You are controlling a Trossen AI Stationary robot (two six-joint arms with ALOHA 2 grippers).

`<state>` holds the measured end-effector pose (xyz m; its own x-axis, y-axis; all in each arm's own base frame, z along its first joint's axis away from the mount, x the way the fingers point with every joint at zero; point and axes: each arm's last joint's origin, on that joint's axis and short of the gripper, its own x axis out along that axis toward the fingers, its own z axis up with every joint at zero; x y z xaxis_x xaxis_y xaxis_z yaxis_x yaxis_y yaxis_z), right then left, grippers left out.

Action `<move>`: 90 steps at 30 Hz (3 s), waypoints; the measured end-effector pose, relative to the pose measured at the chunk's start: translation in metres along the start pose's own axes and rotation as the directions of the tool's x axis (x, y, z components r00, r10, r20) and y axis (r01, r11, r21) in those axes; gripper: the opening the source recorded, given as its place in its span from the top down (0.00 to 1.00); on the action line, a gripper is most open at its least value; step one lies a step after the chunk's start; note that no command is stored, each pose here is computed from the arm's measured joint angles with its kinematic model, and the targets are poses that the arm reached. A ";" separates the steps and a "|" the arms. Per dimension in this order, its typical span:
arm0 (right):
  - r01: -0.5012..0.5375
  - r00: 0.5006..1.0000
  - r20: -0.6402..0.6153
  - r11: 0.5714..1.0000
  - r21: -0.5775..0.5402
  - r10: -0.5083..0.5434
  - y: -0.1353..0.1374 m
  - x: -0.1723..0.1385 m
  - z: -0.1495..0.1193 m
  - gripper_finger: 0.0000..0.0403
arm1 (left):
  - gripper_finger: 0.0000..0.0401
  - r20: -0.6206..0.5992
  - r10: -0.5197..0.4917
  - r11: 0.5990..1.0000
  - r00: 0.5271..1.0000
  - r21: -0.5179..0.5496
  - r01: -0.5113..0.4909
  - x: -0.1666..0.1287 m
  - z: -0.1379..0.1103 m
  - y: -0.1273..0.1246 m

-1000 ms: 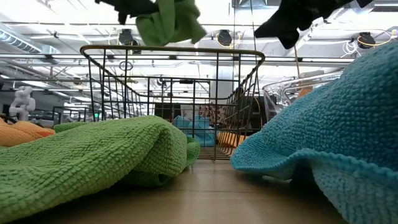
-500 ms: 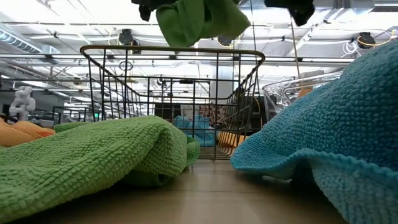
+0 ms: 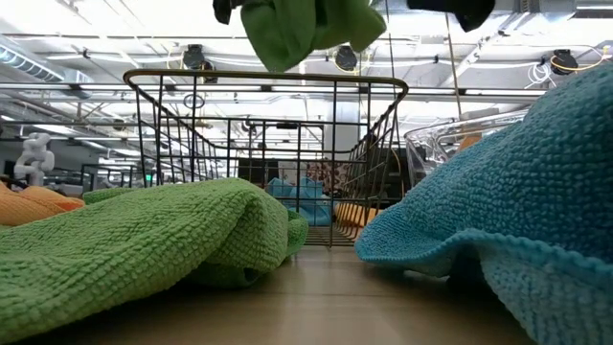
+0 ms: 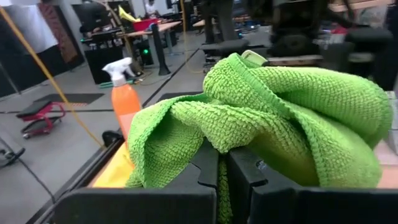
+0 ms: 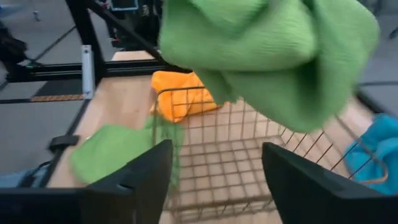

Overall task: Sort microfiber towel by color & place in baskets
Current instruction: Put the top green towel into the top transparent bin

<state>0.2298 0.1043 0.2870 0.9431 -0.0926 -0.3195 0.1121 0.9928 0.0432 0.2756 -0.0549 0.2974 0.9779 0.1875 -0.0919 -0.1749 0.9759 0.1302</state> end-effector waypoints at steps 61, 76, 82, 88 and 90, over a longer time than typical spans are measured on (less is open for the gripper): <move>0.165 0.970 0.165 0.982 0.094 -0.179 -0.021 0.037 0.013 0.02 | 0.98 0.160 -0.009 1.000 0.987 0.026 0.005 0.044 -0.018 0.001; 0.124 0.973 0.194 0.992 0.030 -0.128 -0.025 0.070 0.006 0.03 | 0.98 0.200 -0.097 0.995 0.975 0.038 0.091 0.045 -0.016 0.000; 0.082 0.977 0.195 0.996 0.026 -0.086 -0.027 0.071 0.007 0.20 | 0.98 0.205 -0.114 0.993 0.972 0.025 0.112 0.045 -0.015 -0.001; 0.009 0.982 0.189 1.000 0.021 -0.013 -0.027 0.072 0.007 0.55 | 0.98 0.227 -0.161 0.987 0.960 0.032 0.158 0.044 -0.014 -0.002; -0.002 0.982 0.187 1.000 0.012 0.000 -0.027 0.072 0.007 0.69 | 0.98 0.229 -0.159 0.987 0.960 0.029 0.157 0.044 -0.013 -0.002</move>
<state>0.2968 0.0705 0.2693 0.9850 -0.1051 -0.1366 0.1136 0.9920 0.0556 0.3174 -0.0472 0.2798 0.9931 -0.0006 0.1170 -0.0163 0.9896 0.1429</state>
